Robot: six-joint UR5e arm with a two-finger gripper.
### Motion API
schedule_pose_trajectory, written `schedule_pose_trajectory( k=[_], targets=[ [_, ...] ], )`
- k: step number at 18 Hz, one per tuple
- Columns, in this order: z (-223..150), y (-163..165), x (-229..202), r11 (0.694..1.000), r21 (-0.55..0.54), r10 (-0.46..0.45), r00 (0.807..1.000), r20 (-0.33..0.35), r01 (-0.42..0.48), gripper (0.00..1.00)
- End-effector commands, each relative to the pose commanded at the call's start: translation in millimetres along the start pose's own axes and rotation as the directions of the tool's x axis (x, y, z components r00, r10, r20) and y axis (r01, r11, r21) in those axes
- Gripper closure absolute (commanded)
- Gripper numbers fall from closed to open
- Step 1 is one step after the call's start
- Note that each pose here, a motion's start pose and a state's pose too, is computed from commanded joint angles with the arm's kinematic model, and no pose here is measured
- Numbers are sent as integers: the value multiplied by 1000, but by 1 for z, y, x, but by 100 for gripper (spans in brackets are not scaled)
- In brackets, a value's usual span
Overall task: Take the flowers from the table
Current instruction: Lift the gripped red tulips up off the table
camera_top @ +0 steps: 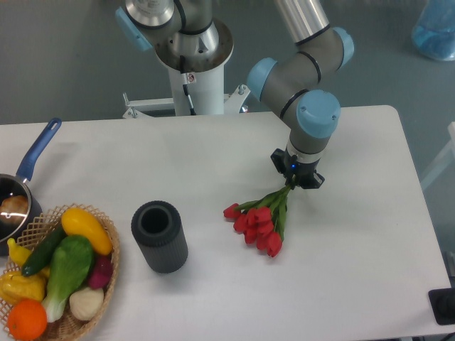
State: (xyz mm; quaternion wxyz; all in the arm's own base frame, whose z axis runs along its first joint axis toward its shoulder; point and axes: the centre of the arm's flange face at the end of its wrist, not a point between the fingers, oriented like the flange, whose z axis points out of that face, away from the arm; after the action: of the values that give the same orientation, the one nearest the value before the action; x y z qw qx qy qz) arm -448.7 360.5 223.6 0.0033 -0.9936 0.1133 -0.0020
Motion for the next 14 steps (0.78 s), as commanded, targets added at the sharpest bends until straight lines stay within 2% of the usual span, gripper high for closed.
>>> schedule_pose_trajectory(
  k=[5,7,14],
  targets=[
    [-29,-6,-11,997,74,-19,999,46,16,84],
    [-49,-15,-19,990,134,-58,996,69,48,84],
    [-121,-37,-34,932,345,-164,979,117,115,84]
  ],
)
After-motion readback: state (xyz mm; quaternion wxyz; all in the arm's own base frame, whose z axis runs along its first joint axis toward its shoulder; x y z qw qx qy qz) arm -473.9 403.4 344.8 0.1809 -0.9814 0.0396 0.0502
